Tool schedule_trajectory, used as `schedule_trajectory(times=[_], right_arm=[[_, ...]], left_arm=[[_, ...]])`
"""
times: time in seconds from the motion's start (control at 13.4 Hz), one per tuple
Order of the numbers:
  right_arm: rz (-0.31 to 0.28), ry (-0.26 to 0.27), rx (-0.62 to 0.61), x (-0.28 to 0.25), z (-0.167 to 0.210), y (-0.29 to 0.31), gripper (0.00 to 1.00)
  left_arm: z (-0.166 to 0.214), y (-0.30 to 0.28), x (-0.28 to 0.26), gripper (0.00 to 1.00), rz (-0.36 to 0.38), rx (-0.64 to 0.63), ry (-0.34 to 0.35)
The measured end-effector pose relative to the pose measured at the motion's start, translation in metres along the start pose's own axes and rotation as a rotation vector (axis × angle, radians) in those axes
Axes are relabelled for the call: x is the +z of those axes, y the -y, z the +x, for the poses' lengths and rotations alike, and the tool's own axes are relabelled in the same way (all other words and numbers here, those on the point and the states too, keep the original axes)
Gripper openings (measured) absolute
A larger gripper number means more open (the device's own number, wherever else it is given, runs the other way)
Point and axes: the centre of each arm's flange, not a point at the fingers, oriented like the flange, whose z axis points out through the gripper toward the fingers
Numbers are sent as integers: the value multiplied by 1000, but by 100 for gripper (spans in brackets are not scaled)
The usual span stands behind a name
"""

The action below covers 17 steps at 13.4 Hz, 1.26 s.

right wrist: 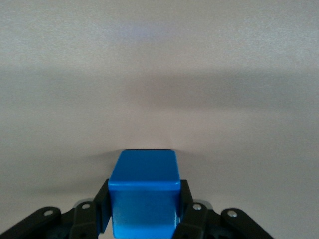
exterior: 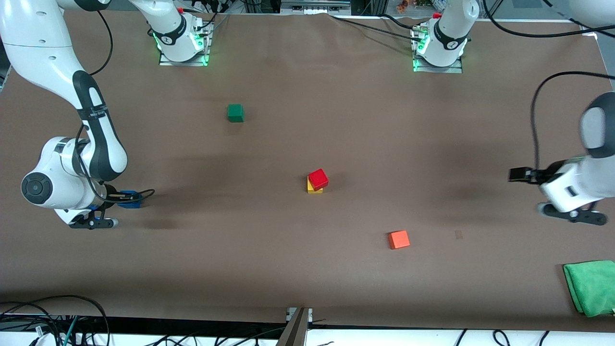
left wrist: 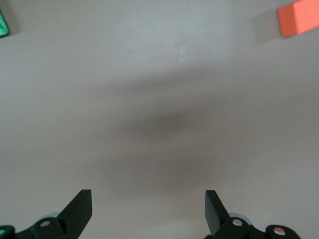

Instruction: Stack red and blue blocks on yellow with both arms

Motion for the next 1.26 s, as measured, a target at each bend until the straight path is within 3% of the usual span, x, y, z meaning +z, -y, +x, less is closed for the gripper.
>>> schedule_trajectory(times=[0.15,0.45,0.74,1.12,1.26], right_arm=[[5,-20,-14,-17,4,8,55],[48,-57,-120,-100,20,66,55],[56,-79,-212,-168,19,157,55],[60,-111,-128,-188,-2,284,55],[69,-130,-80,-191,-17,337,55]], left_arm=[[4,-30,1,100,9,-20,-1],[-4,-21,-11,100,-15,-47,-25],[-20,-20,-1,100,-13,-51,-121],[-55,-28,3,100,-31,-100,-178],[-80,-33,-18,100,-37,-102,-155]])
